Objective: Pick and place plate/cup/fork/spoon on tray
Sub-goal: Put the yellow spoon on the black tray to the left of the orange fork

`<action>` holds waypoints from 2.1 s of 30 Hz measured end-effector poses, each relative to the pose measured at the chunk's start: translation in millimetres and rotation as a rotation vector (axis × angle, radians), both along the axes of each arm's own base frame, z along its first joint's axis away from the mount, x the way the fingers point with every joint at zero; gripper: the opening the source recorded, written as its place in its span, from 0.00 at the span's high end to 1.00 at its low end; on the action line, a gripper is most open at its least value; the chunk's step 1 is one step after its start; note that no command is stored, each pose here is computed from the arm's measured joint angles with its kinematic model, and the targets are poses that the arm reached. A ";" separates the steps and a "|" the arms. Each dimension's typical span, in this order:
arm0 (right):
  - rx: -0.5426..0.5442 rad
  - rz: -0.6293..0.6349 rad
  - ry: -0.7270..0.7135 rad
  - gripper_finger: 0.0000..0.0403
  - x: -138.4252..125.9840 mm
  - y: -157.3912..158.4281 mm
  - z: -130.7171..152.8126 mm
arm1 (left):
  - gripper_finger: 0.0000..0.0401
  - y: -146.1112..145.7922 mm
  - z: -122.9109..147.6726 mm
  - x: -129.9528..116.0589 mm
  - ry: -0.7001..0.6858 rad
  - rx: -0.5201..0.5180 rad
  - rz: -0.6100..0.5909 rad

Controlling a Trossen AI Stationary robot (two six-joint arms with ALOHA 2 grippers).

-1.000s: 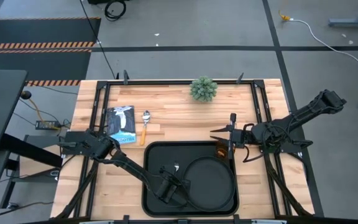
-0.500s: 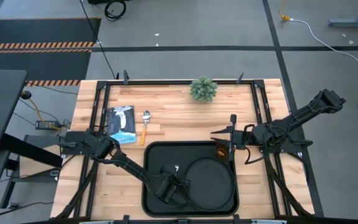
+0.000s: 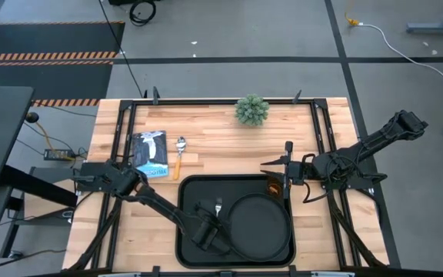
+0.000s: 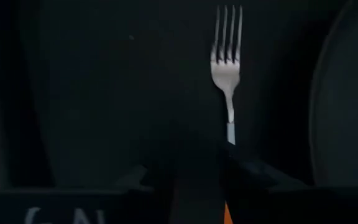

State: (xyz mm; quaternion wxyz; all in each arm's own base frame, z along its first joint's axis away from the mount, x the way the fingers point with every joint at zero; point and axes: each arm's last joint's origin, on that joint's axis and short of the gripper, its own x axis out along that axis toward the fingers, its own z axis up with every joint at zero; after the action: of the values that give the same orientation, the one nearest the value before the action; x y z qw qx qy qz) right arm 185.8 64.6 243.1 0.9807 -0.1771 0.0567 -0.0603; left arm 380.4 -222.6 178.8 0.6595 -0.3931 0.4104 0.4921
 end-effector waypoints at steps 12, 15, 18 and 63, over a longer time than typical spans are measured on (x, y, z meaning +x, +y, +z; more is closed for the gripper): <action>-0.012 -0.001 0.010 0.76 -0.1 -0.2 -0.9 | 0.71 47.8 22.6 -2.4 0.323 0.160 -0.136; -0.021 -0.011 0.011 0.76 -0.1 -0.6 -0.9 | 0.74 64.3 24.9 3.6 0.375 0.174 -0.234; -0.029 -0.010 0.013 0.76 -0.1 -0.6 -1.0 | 0.78 78.9 25.9 8.9 0.419 0.196 -0.315; -0.034 -0.034 0.010 0.76 0.0 -1.4 -0.7 | 0.77 260.3 -3.3 -80.9 0.359 0.099 -0.087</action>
State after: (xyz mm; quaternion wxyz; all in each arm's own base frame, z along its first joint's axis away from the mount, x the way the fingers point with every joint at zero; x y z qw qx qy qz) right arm 185.7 63.2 242.4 0.9761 -0.1929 0.0634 -0.0769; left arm 299.5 37.7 175.5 0.6148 -0.2479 0.5134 0.5449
